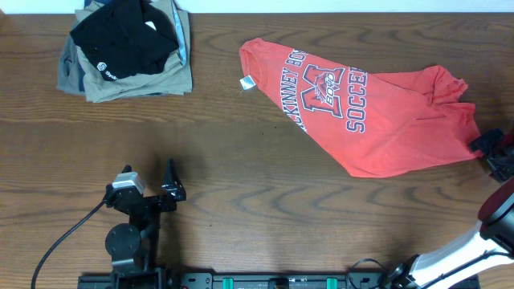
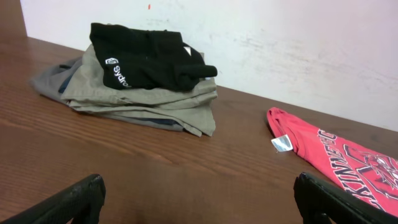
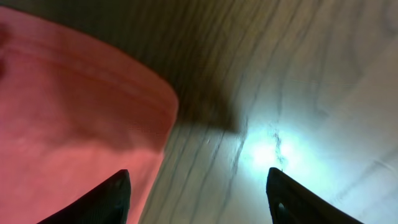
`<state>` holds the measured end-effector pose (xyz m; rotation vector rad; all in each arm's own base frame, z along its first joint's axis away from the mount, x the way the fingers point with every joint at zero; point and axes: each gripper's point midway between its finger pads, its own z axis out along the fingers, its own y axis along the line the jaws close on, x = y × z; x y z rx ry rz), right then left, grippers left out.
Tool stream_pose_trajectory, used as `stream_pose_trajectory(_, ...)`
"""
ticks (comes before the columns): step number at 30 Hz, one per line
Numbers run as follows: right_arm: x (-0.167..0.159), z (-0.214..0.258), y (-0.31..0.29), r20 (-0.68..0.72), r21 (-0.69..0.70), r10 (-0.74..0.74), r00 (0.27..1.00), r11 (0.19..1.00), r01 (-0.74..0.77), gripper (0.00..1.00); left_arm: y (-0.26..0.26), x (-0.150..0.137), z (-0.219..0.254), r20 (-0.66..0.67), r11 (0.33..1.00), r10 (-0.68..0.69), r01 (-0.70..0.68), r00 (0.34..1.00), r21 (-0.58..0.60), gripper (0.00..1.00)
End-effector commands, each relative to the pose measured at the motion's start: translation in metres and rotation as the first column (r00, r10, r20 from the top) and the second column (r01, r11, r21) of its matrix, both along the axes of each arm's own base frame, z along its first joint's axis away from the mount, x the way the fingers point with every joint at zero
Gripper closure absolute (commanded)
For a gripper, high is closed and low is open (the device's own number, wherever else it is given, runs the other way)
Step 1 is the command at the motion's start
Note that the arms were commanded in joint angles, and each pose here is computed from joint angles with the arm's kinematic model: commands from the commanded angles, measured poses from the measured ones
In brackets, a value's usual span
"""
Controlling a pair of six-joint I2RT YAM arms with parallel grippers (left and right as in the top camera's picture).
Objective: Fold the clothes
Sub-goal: 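Regrasp the shirt hem at the right edge with the right gripper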
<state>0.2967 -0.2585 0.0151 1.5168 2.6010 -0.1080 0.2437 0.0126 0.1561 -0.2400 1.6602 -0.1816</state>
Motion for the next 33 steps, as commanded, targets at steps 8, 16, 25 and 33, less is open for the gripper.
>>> stream_pose_trajectory(8, 0.016, -0.016, 0.001, 0.059, 0.039, 0.053, 0.997, 0.998, -0.055, 0.28, 0.001, 0.0, -0.016, -0.035, 1.0, 0.006, -0.006, 0.999, -0.008, 0.02)
stream_pose_trajectory(16, 0.018, -0.017, -0.001, 0.067, 0.03, 0.054, 0.996, 0.998, -0.056, 0.41, 0.001, 0.0, -0.016, -0.035, 1.0, 0.006, -0.006, 0.999, -0.008, 0.02)
stream_pose_trajectory(25, 0.014, -0.026, 0.002, 0.044, 0.052, 0.056, 0.997, 0.997, -0.058, 0.94, 0.001, 0.0, -0.016, -0.035, 1.0, 0.006, -0.006, 0.999, -0.008, 0.02)
stream_pose_trajectory(33, 0.013, -0.026, 0.005, 0.042, 0.066, 0.048, 0.998, 0.996, -0.051, 0.98, 0.001, 0.0, -0.016, -0.035, 1.0, 0.006, -0.006, 0.999, -0.009, 0.02)
